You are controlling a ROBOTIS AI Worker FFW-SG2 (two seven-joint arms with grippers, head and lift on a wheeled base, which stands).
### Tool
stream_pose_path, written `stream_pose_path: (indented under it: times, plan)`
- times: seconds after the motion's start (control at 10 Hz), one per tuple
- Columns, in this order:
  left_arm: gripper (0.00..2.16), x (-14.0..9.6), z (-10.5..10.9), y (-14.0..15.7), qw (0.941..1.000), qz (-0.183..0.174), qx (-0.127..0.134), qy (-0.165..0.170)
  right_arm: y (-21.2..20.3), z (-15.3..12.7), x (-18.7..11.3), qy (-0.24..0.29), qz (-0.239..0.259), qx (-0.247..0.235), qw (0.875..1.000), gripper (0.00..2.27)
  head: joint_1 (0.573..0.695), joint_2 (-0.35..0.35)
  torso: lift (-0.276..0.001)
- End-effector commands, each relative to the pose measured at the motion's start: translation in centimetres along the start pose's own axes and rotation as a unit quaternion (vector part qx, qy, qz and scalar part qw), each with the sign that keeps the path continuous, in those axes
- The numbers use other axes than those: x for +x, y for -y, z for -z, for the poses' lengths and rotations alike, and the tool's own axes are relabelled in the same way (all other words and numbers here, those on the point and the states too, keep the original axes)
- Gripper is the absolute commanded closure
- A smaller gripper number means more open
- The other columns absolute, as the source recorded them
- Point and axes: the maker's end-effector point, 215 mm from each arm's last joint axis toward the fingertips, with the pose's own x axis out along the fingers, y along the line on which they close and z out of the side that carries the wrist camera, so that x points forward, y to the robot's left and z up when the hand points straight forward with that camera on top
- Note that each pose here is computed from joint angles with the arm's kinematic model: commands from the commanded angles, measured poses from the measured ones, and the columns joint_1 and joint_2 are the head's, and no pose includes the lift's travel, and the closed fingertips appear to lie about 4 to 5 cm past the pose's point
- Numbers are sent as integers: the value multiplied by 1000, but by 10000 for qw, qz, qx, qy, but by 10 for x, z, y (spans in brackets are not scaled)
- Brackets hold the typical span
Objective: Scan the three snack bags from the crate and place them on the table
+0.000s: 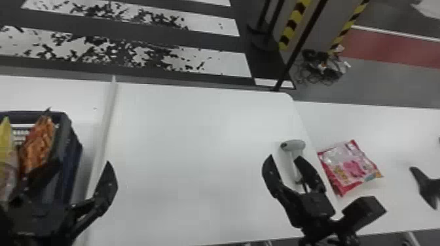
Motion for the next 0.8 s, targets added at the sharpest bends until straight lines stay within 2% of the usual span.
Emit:
stream_pose_path:
  times: [0.0, 0.2, 0.4, 0.5, 0.7]
  plan:
    - [39, -11, -10, -45, 9991, -417, 113, 35, 4, 4, 3, -11, 16, 36, 10000, 113, 695, -186, -62]
    - [83, -26, -33, -78, 9958, -868, 225, 174, 5, 12, 6, -61, 13, 61, 10000, 113, 695, -90, -62]
    - [83, -38, -60, -92, 9911, -1242, 314, 359, 5, 18, 11, -91, 10, 89, 9999, 113, 695, -23, -62]
    - [87, -43, -60, -102, 9872, -1517, 383, 309, 6, 21, 12, -115, 9, 88, 9999, 113, 695, -3, -62]
    - [87, -47, -43, -119, 9845, -1705, 397, 121, 9, 21, 14, -118, -3, 62, 9999, 113, 695, 22, -62]
